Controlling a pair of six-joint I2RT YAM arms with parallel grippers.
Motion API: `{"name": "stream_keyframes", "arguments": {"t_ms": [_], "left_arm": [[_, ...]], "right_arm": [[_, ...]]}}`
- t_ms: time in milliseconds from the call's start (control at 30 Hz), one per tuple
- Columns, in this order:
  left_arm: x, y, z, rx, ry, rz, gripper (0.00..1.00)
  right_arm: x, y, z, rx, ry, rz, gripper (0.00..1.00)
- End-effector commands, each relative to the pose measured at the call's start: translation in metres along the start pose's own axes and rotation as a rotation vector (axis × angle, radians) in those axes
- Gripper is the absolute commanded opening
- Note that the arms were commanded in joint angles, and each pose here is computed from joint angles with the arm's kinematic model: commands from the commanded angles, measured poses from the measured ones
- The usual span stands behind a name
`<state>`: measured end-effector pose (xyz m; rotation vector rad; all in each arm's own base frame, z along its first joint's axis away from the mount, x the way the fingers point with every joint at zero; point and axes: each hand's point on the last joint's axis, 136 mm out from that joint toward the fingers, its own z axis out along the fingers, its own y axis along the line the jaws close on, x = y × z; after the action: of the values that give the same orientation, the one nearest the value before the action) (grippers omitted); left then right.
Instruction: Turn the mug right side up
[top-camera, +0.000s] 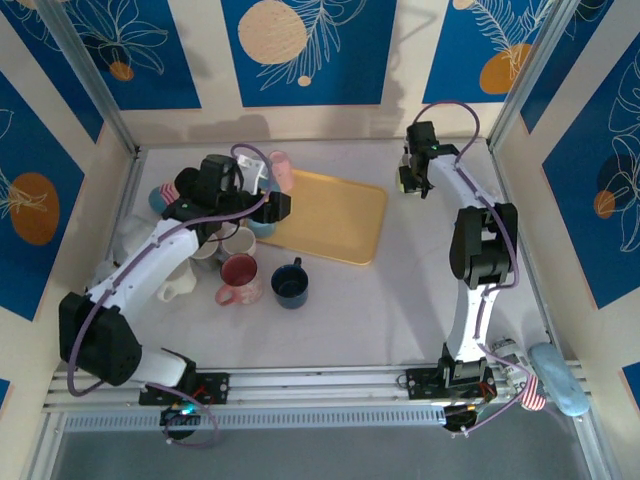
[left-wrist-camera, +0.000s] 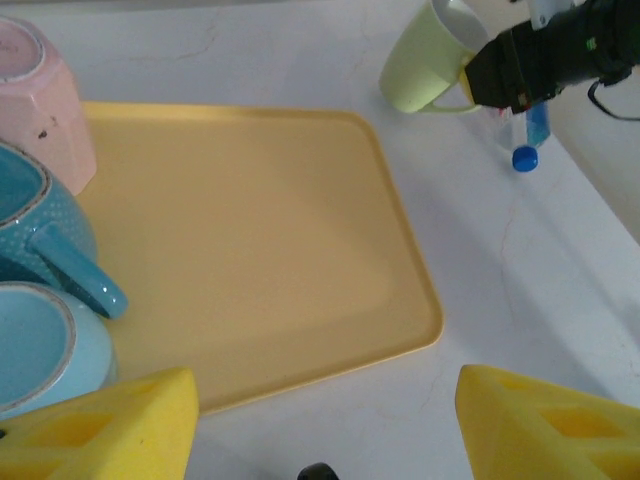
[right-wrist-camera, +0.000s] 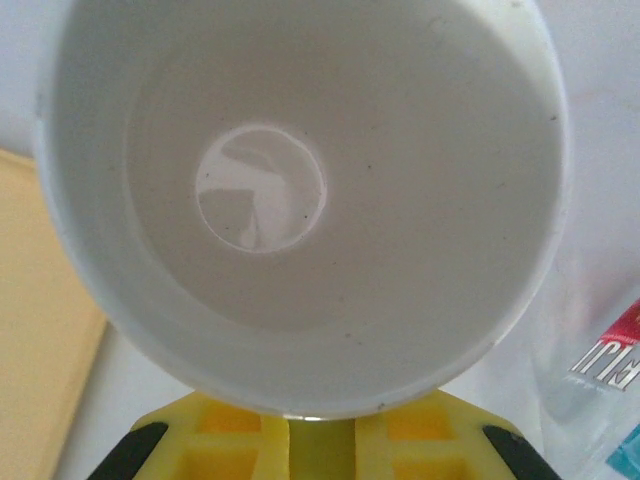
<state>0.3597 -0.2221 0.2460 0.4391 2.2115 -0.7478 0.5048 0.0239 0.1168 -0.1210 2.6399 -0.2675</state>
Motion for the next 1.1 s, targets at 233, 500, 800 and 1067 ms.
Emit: {"name": "stream_keyframes", "arguments": {"t_ms": [233,500,800,1067], "left_arm": [[-0.008,0.003,0.002,-0.013,0.013,0.041,0.69],[-0.005,0.004,-0.004,-0.028,0.017,0.045,0.69],[-0.001,0.01,-0.019,-0.099,0.033,-0.008,0.69],[0.012,0.036,-0.038,-0.277,0.088,-0.099,0.69]], "right_arm": [[-0.038,-0.009,0.014,0.066,-0.073,-0.072,0.0],[-0.034,-0.005,0.018,0.062,-0.056,-0.082,0.31],[-0.037,-0.001,-0.041,-0.006,-0.129,0.019,0.5],[-0.017,0.036,-0.146,-0.303,-0.267,0.119,0.57]]}}
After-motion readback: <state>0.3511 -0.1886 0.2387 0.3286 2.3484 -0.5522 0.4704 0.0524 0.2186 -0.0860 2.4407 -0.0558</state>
